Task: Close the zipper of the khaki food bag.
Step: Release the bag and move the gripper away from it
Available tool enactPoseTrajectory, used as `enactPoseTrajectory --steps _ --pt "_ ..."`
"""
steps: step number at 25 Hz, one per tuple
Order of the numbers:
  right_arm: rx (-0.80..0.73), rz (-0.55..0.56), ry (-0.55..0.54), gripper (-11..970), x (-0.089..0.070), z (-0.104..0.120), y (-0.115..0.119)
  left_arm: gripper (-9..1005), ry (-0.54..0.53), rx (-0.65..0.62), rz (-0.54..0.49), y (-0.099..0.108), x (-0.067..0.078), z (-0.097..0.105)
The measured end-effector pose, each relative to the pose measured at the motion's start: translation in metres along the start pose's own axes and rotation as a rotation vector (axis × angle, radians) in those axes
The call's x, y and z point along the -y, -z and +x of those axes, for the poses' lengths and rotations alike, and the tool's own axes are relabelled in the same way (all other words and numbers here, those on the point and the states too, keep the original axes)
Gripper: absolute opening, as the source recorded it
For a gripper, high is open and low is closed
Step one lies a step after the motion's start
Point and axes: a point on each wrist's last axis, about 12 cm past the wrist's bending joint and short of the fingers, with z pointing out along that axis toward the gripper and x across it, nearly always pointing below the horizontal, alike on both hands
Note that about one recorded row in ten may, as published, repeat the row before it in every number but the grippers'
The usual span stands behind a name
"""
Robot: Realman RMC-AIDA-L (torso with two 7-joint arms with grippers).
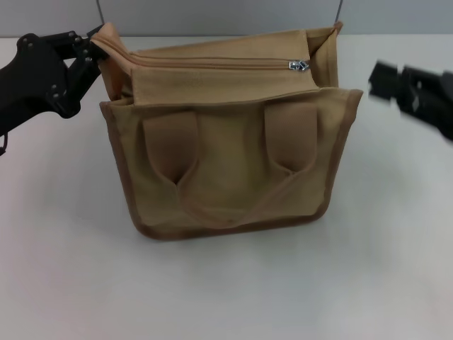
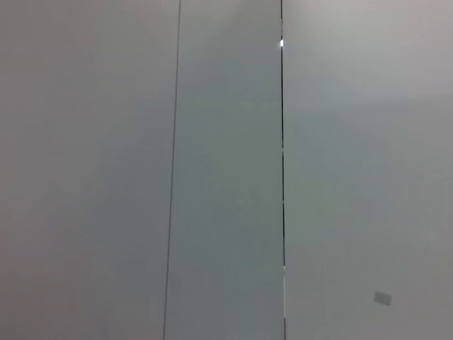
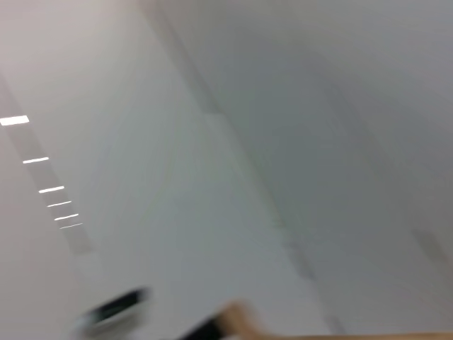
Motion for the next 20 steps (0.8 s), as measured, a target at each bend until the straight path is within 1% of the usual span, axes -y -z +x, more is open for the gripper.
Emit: enactPoseTrajectory --steps 1,2,3,4,5,6,7,9,10,11,12,13,14,18,20 --pt "-0.025 -0.083 0.041 192 -0.008 0.008 0.0 122 0.003 -0.003 -0.003 0.0 0.0 0.0" --pt "-0.025 -0.083 0.041 240 -0.008 0.008 0.0 124 0.009 -0.006 -0.006 0.0 0.0 0.001" --pt "-0.051 -0.12 0.056 288 -0.011 0.012 -0.002 127 0.014 -0.009 -0.009 0.0 0.0 0.002" --pt "-0.123 -0.177 0.084 336 -0.016 0.023 -0.005 129 0.023 -0.012 -0.015 0.001 0.0 0.003" --pt "-0.123 -0.177 0.084 384 -0.016 0.023 -0.005 131 0.023 -0.012 -0.015 0.001 0.0 0.003" --pt "-0.178 -0.2 0.108 432 -0.018 0.033 -0.007 133 0.03 -0.013 -0.017 0.002 0.0 0.003" --pt "-0.178 -0.2 0.108 469 -0.018 0.033 -0.007 136 0.046 -0.015 -0.019 0.003 0.0 0.003" --pt "-0.24 -0.21 0.17 543 -0.02 0.049 -0.007 140 0.064 -0.018 -0.019 0.004 -0.001 0.002" --pt "-0.24 -0.21 0.17 581 -0.02 0.049 -0.007 142 0.064 -0.018 -0.019 0.004 -0.001 0.002" --pt "-0.252 -0.21 0.211 618 -0.023 0.06 -0.006 145 0.077 -0.021 -0.018 0.006 -0.001 0.002" --pt "-0.255 -0.204 0.227 655 -0.024 0.066 -0.005 147 0.077 -0.021 -0.018 0.006 -0.001 0.002" --pt "-0.255 -0.204 0.227 668 -0.024 0.066 -0.005 149 0.083 -0.022 -0.018 0.006 -0.001 0.002" --pt "-0.26 -0.18 0.251 681 -0.025 0.075 -0.003 152 0.091 -0.024 -0.018 0.007 -0.001 0.002" --pt "-0.261 -0.156 0.264 732 -0.024 0.084 -0.003 161 0.097 -0.029 -0.018 0.008 -0.001 0.002" --pt "-0.258 -0.157 0.263 757 -0.025 0.084 -0.003 165 0.099 -0.033 -0.016 0.008 -0.001 0.003"
